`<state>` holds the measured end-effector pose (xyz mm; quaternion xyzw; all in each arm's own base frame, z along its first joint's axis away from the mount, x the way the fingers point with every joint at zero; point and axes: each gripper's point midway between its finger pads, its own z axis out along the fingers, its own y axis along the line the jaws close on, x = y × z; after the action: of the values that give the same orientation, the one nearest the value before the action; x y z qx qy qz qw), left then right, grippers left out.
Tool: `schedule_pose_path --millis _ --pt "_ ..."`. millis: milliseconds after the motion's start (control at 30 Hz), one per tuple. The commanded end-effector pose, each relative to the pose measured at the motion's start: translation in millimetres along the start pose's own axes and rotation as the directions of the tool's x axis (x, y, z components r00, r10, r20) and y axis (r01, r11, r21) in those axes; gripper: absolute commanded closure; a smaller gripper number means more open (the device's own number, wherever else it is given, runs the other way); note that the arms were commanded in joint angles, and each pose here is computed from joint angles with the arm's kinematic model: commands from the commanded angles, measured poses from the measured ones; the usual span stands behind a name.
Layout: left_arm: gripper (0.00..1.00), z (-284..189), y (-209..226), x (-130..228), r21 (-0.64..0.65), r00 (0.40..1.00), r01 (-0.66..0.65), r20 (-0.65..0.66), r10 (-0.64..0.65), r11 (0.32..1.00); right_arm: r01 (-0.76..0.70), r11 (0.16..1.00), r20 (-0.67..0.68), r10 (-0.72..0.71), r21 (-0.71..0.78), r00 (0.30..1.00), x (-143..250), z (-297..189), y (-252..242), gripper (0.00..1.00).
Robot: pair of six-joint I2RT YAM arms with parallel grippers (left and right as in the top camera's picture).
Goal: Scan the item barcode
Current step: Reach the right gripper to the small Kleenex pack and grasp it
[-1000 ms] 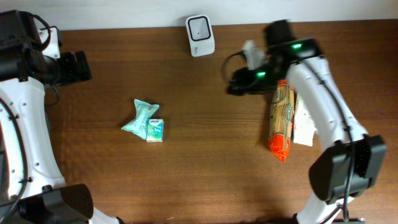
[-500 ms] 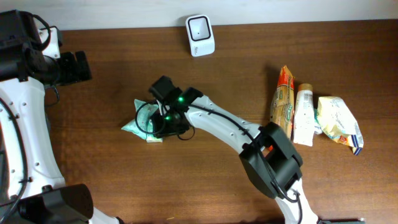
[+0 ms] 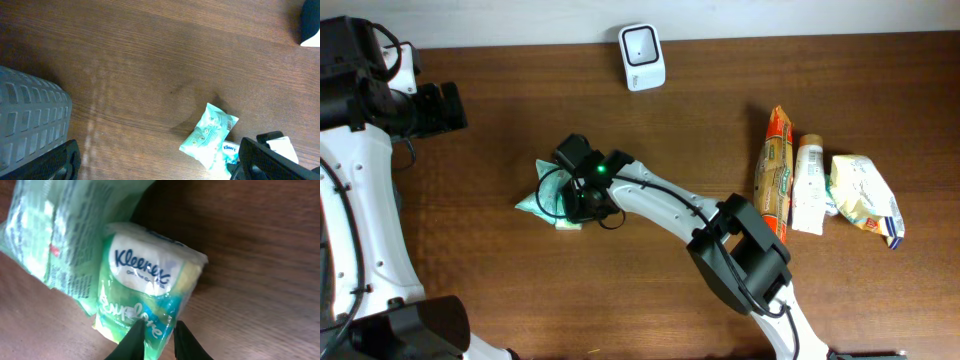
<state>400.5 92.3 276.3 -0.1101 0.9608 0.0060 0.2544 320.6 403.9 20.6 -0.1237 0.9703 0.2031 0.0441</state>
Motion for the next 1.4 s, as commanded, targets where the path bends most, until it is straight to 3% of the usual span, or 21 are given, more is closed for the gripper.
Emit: schedule_pose_path --millis 0,167,233,267,367,433,533,600,700,733,767,800,867,967,1033,1233,1367 --pt "0.01 -3.1 0.6 -1.0 0.000 1.000 -0.007 0.008 0.007 1.000 0.028 1.000 -0.036 -0.028 0.009 0.999 17.3 19.8 9.8 0.79" --pt "0.01 -3.1 0.6 -1.0 0.000 1.000 -0.007 0.008 0.007 1.000 0.016 1.000 -0.098 -0.014 0.024 0.995 31.0 39.7 0.3 0.80" --pt "0.01 -3.1 0.8 -1.0 -0.001 1.000 -0.006 0.008 0.006 1.000 0.007 1.000 -0.114 -0.004 0.028 0.993 33.2 38.1 -2.9 0.96" --pt "0.01 -3.1 0.8 -1.0 -0.001 1.000 -0.006 0.008 0.006 1.000 0.003 1.000 -0.132 0.000 0.018 0.991 35.1 36.2 -3.6 0.96" --pt "0.01 -3.1 0.8 -1.0 -0.001 1.000 -0.006 0.008 0.006 1.000 0.153 0.987 -0.225 -0.162 -0.054 0.961 38.3 1.8 -11.6 0.96" --pt "0.01 -3.1 0.6 -1.0 0.000 1.000 -0.007 0.008 0.007 1.000 0.304 0.942 -0.267 -0.332 -0.142 0.905 40.0 -27.7 -17.9 0.96" --pt "0.01 -3.1 0.8 -1.0 -0.001 1.000 -0.006 0.008 0.006 1.000 0.507 0.822 -0.313 -0.568 -0.259 0.762 46.9 -64.4 -48.5 0.96" --pt "0.01 -3.1 0.6 -1.0 0.000 1.000 -0.007 0.008 0.007 1.000 0.565 0.774 -0.305 -0.632 -0.286 0.712 42.4 -74.2 -72.7 0.96" --pt "0.01 -3.1 0.8 -1.0 -0.001 1.000 -0.006 0.008 0.006 1.000 0.589 0.758 -0.256 -0.650 -0.281 0.715 23.5 -82.1 -100.2 0.96" --pt "0.01 -3.1 0.6 -1.0 0.000 1.000 -0.007 0.008 0.007 1.000 0.584 0.767 -0.251 -0.640 -0.265 0.726 18.3 -83.4 -108.0 0.95" --pt "0.01 -3.1 0.6 -1.0 0.000 1.000 -0.007 0.008 0.007 1.000 0.581 0.772 -0.245 -0.634 -0.259 0.733 15.2 -84.2 -111.4 0.79" --pt "0.01 -3.1 0.6 -1.0 0.000 1.000 -0.007 0.008 0.007 1.000 0.553 0.795 -0.249 -0.604 -0.248 0.757 13.2 -85.1 -114.3 0.56" --pt "0.01 -3.1 1.1 -1.0 -0.001 1.000 -0.006 0.008 0.006 1.000 0.456 0.865 -0.268 -0.499 -0.207 0.824 9.4 -85.1 -117.4 0.49" --pt "0.01 -3.1 0.6 -1.0 0.000 1.000 -0.007 0.008 0.007 1.000 0.139 0.986 -0.320 -0.163 -0.095 0.933 8.8 -81.7 -127.5 0.49" --pt "0.01 -3.2 1.6 -1.0 -0.002 1.000 -0.004 0.008 0.004 1.000 0.020 0.998 -0.332 -0.037 -0.054 0.942 12.8 -72.5 -131.4 0.49" --pt "0.01 -3.2 1.6 -1.1 -0.002 1.000 -0.005 0.008 0.005 1.000 -0.071 0.996 -0.354 0.050 -0.046 0.934 30.0 -44.6 -138.7 0.49" --pt "0.01 -3.2 1.6 -1.0 -0.002 1.000 -0.005 0.008 0.005 1.000 -0.097 0.994 -0.323 0.078 -0.042 0.943 25.9 -33.7 -135.9 0.64"
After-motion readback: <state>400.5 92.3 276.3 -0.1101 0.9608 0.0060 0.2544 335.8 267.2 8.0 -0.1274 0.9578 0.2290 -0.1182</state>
